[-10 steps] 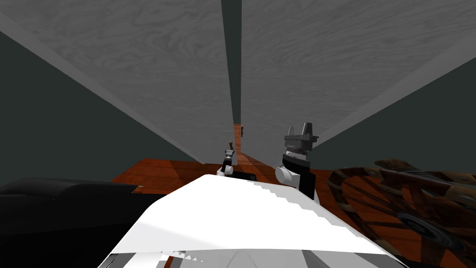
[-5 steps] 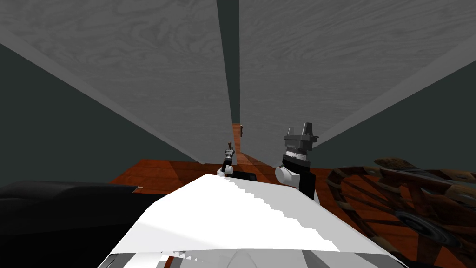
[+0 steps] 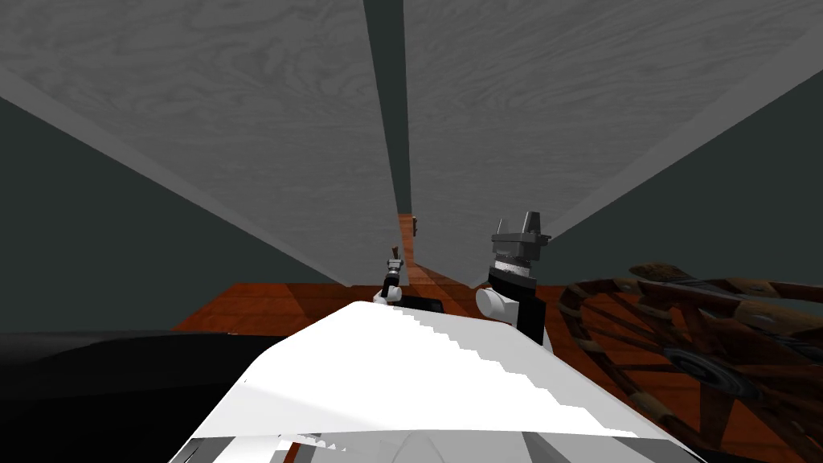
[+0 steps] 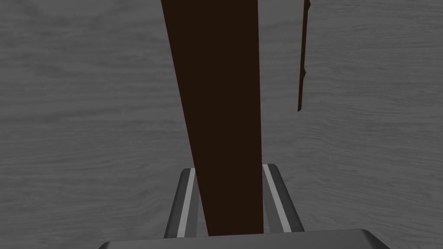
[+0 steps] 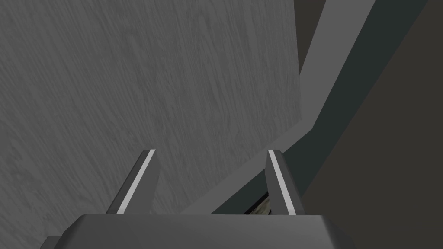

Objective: Push the door open

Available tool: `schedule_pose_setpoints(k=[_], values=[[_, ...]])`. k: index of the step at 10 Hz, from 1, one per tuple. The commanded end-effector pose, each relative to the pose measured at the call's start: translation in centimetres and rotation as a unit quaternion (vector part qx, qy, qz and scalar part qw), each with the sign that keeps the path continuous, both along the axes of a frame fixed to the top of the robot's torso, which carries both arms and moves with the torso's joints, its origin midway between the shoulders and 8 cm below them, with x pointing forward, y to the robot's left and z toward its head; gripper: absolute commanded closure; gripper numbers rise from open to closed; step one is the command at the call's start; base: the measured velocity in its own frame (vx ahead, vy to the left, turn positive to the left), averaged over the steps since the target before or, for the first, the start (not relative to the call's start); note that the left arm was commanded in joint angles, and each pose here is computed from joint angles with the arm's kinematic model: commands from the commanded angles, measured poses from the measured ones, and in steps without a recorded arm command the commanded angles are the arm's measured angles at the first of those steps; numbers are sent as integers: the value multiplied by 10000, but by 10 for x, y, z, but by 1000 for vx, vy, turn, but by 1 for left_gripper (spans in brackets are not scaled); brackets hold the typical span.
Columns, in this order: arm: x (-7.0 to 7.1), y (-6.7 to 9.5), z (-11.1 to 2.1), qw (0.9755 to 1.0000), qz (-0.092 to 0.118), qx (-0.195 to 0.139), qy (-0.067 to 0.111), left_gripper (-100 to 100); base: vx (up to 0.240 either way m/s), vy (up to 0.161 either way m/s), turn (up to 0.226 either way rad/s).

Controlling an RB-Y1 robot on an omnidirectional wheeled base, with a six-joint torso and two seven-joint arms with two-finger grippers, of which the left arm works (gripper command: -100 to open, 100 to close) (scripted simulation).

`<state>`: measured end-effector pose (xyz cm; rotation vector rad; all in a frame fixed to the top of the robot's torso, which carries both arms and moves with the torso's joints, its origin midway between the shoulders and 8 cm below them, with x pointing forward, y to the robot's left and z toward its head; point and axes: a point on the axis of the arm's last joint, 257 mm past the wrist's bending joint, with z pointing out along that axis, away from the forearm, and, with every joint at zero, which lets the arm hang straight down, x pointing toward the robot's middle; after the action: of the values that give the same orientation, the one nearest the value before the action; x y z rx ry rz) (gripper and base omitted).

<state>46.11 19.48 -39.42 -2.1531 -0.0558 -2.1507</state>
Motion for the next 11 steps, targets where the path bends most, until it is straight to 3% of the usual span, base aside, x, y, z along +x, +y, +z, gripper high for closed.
schedule_pose_setpoints(k=[1, 2, 6, 7, 11], values=[[1, 18, -1, 9999, 142, 63, -12, 100, 2, 4, -39], [-1, 32, -3, 9996, 276, 86, 11, 100, -4, 6, -75], [-6, 63, -7, 9982, 573, 133, 58, 100, 11, 24, -66], [-6, 63, -7, 9982, 573, 133, 58, 100, 10, 16, -30], [-13, 99, -11, 9955, 925, 178, 107, 100, 11, 3, -80]])
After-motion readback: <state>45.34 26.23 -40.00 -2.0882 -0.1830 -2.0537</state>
